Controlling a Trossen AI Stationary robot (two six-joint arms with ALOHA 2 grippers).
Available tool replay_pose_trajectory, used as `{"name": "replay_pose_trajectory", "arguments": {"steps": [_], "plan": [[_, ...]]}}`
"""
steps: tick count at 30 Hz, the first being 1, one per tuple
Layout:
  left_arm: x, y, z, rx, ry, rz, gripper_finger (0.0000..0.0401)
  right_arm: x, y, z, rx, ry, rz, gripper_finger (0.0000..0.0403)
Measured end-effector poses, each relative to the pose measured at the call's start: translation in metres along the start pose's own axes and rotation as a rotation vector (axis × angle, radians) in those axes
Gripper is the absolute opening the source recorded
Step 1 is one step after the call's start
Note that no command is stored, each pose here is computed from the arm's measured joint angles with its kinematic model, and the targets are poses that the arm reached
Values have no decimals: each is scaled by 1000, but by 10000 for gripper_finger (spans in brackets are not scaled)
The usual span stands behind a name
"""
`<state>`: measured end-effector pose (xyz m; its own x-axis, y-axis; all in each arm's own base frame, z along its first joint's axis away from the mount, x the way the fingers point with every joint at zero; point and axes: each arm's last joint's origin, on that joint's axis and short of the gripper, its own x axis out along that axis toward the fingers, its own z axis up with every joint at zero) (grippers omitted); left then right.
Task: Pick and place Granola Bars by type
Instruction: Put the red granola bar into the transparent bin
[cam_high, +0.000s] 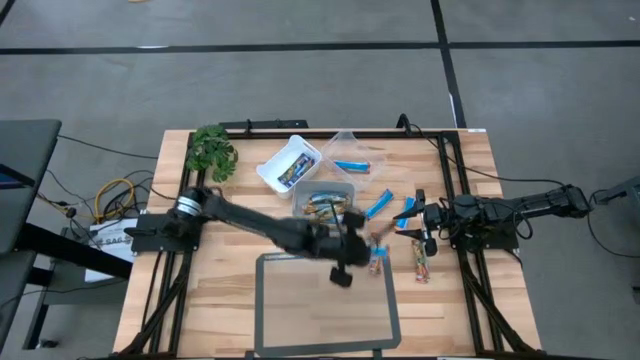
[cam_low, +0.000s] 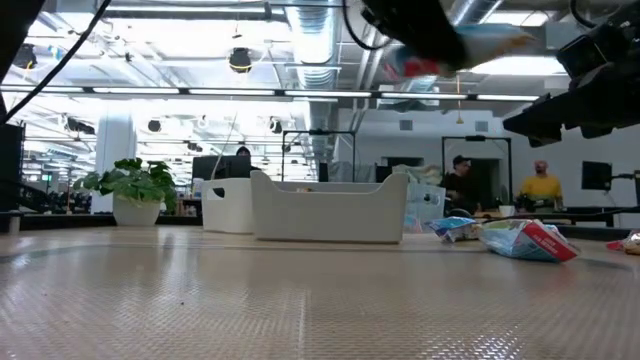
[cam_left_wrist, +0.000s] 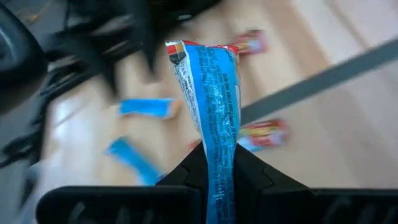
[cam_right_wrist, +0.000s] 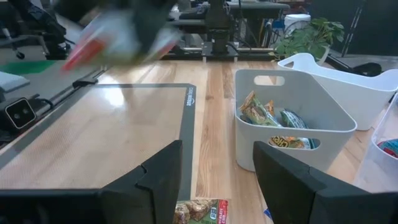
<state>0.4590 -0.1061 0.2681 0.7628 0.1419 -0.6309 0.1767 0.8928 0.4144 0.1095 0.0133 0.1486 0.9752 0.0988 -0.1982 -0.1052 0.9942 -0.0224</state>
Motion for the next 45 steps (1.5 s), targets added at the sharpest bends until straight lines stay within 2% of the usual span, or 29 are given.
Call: {"name": "replay_pose_trajectory", "arguments": {"steps": [5, 9, 15, 20, 27, 32, 38, 45], "plan": [[-27, 55, 1, -84, -36, 83, 29, 0, 0, 0, 0, 0, 0, 191], [-38, 96, -8, -125, -26, 142, 29, 0, 0, 0, 0, 0, 0, 191], [-35, 153, -38, -165, 55, 226, 29, 0, 0, 0, 0, 0, 0, 191], [-28, 190, -66, -132, 82, 217, 30, 0, 0, 0, 0, 0, 0, 191], [-23, 221, -94, -34, 119, 206, 30, 0, 0, 0, 0, -1, 0, 191], [-14, 228, -105, 86, 144, 183, 30, 0, 0, 0, 0, 0, 0, 191], [18, 238, -121, 194, 160, 196, 29, 0, 0, 0, 0, -2, 0, 191], [44, 247, -141, 281, 188, 148, 24, 0, 0, 0, 0, -2, 0, 191]]}}
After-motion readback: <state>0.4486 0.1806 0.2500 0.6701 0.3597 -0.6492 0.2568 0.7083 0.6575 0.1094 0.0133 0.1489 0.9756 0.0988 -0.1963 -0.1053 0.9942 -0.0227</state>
